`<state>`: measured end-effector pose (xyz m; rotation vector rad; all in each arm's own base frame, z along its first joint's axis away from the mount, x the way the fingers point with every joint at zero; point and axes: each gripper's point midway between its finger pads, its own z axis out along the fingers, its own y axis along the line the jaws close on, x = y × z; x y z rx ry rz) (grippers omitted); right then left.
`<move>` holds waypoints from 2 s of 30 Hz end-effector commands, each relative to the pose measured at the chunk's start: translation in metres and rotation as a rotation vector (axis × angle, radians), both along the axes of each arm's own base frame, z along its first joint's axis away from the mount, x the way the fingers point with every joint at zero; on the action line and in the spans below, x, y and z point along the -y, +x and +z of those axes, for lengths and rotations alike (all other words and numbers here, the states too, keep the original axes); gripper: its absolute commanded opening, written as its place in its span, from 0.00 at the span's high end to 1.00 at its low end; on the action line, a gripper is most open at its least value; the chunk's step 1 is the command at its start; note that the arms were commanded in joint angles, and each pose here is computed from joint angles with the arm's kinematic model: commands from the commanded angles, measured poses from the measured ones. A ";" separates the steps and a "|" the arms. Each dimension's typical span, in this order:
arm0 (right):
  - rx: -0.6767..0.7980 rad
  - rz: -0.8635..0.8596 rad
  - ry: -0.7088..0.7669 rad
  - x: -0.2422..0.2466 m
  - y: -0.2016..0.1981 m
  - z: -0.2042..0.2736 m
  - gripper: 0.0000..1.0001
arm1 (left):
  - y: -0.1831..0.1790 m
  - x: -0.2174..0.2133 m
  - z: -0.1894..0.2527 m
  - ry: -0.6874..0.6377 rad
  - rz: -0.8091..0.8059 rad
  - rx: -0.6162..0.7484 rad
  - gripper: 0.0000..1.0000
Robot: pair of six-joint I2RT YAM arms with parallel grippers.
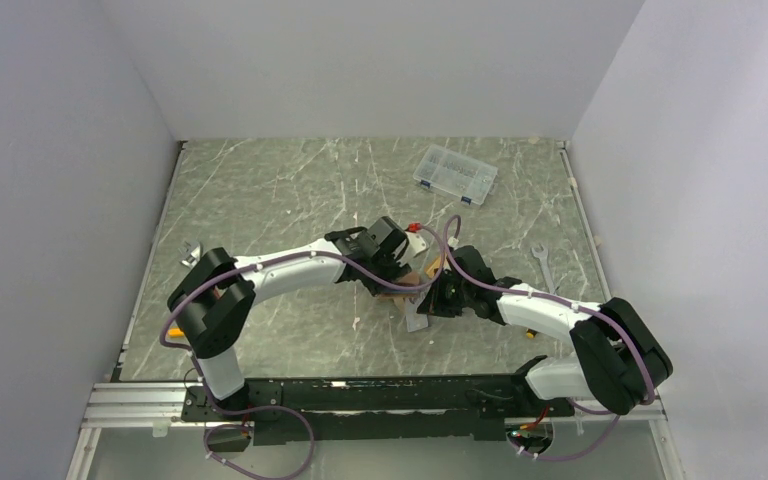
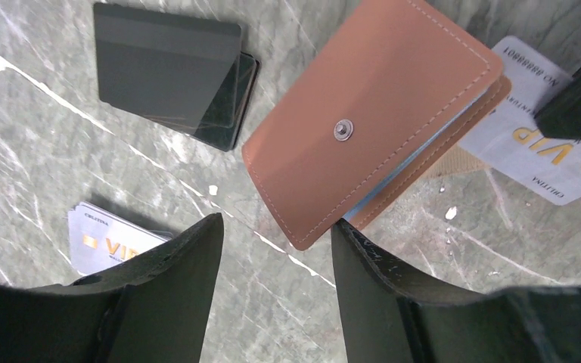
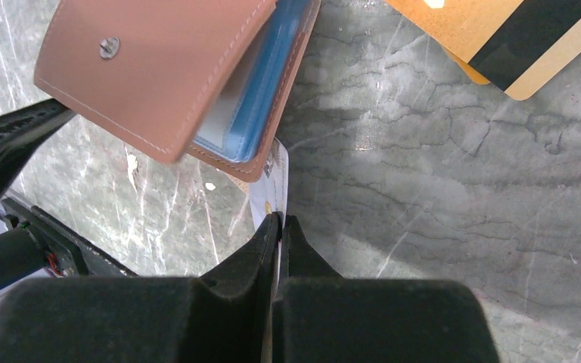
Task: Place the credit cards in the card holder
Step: Open the card holder at the center of the board.
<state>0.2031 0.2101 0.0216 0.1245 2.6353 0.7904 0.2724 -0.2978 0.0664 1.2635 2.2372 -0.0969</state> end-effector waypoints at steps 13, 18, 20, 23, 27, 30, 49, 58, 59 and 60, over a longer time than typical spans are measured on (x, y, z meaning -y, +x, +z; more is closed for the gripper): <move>-0.098 -0.032 -0.188 0.042 -0.028 -0.037 1.00 | 0.032 0.033 0.012 -0.062 -0.017 0.038 0.44; -0.093 -0.037 -0.191 0.043 -0.028 -0.035 1.00 | 0.027 0.031 0.001 -0.071 -0.015 -0.071 0.81; -0.090 -0.040 -0.193 0.044 -0.028 -0.034 1.00 | 0.024 0.022 -0.002 -0.099 0.024 -0.143 0.88; -0.083 -0.044 -0.201 0.047 -0.028 -0.031 1.00 | 0.012 0.007 0.002 -0.189 0.079 -0.244 0.89; -0.063 -0.039 -0.184 0.044 -0.027 -0.026 1.00 | -0.028 -0.001 -0.001 -0.321 0.112 -0.438 0.87; -0.015 -0.025 -0.141 0.038 -0.022 -0.016 1.00 | -0.046 -0.005 -0.007 -0.366 0.129 -0.530 0.86; 0.268 0.128 0.085 -0.005 0.010 0.091 1.00 | -0.040 -0.015 -0.005 -0.391 0.143 -0.538 0.86; 0.168 0.235 0.140 -0.022 -0.004 0.069 1.00 | -0.036 -0.014 -0.001 -0.395 0.148 -0.521 0.86; 0.156 0.239 0.140 -0.022 -0.005 0.066 1.00 | -0.037 -0.014 -0.001 -0.394 0.148 -0.521 0.86; 0.146 0.241 0.139 -0.022 -0.007 0.063 1.00 | -0.037 -0.014 -0.001 -0.394 0.149 -0.520 0.86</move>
